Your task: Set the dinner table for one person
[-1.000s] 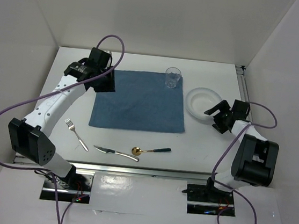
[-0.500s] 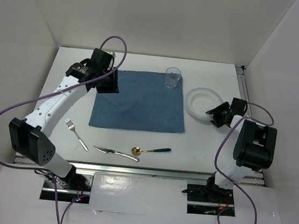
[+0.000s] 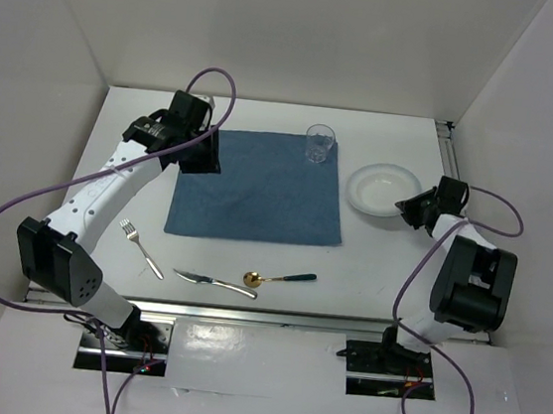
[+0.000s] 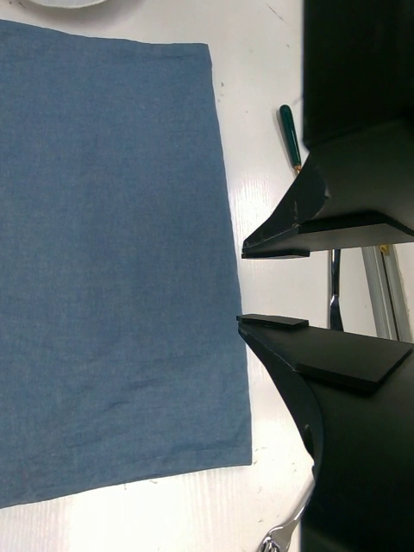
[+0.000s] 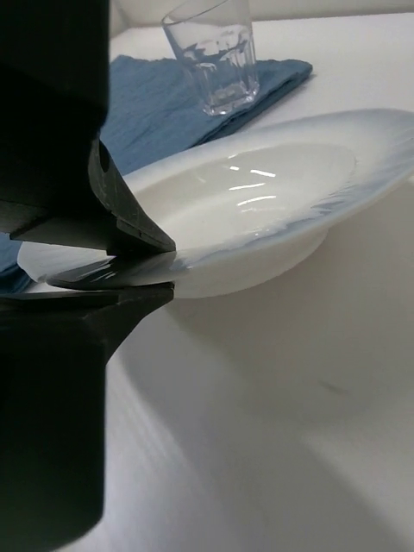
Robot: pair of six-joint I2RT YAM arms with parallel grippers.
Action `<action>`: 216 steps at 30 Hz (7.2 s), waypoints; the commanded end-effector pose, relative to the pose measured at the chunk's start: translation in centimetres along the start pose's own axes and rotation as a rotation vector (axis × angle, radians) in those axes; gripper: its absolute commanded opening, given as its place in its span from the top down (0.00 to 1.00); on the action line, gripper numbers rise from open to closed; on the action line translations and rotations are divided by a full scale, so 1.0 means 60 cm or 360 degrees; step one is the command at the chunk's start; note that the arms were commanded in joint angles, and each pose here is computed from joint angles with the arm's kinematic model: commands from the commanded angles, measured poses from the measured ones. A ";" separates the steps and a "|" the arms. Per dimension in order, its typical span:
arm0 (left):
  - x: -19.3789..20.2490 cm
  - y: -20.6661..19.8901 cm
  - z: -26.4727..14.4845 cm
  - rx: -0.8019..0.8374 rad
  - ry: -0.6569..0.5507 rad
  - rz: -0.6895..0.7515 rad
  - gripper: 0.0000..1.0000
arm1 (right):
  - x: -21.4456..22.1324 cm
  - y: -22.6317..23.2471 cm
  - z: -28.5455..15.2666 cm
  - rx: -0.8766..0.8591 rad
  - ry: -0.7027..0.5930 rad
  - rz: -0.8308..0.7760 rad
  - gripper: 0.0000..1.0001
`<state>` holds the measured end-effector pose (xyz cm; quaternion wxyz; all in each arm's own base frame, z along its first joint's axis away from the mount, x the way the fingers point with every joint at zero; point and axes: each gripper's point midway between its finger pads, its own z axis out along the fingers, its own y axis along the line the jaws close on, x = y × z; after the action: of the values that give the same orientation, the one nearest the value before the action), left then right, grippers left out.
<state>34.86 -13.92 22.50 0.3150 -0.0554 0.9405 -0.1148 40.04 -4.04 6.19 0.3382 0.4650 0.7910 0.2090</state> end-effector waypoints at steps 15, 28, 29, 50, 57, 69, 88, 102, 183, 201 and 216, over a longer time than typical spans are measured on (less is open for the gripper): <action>-0.019 0.080 -0.021 -0.0299 -0.0154 -0.0426 0.50 | 0.014 0.279 -0.279 -0.1035 0.0030 -0.0624 1.00; 0.054 0.227 -0.061 -0.0526 -0.0205 -0.0856 0.49 | 0.351 0.417 -0.156 -0.1300 0.0807 -0.0795 1.00; 0.060 0.233 -0.063 -0.0546 -0.0184 -0.0853 0.49 | 0.357 0.435 -0.151 -0.1334 0.0806 -0.0810 1.00; 0.070 0.235 -0.060 -0.0497 -0.0161 -0.0785 0.39 | 0.441 0.404 0.040 -0.0888 0.0878 -0.0620 0.94; 0.136 0.271 -0.012 -0.0674 0.0061 -0.0835 0.36 | 0.454 0.371 0.039 -0.0773 0.0883 -0.0687 0.36; 0.245 0.337 0.025 -0.0855 0.0338 -0.1152 0.36 | 0.417 0.336 0.001 -0.0624 0.0720 -0.0901 0.01; 0.344 0.382 0.097 -0.0987 0.0547 -0.1382 0.40 | 0.358 0.292 -0.128 -0.0648 0.0545 -0.1110 0.01; 0.208 0.371 0.069 -0.0774 0.0179 -0.1160 1.00 | 0.280 0.284 -0.177 -0.0635 0.0378 -0.1097 0.01; -0.064 0.079 0.032 -0.0379 0.0097 0.0055 0.46 | 0.580 -0.024 -0.199 -0.0283 0.1197 -0.2743 0.58; -0.079 0.073 -0.006 -0.0355 -0.0006 0.0001 0.47 | 0.473 0.145 -0.294 -0.0706 0.0581 -0.2205 1.00; -0.036 0.080 -0.017 -0.0331 0.0027 -0.0081 0.44 | 0.360 0.237 -0.057 -0.0065 0.0392 -0.1378 1.00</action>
<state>36.28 -8.71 21.31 0.2683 -0.1112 0.9568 -0.0128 35.98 21.26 8.55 0.2763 0.0160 0.9557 0.1008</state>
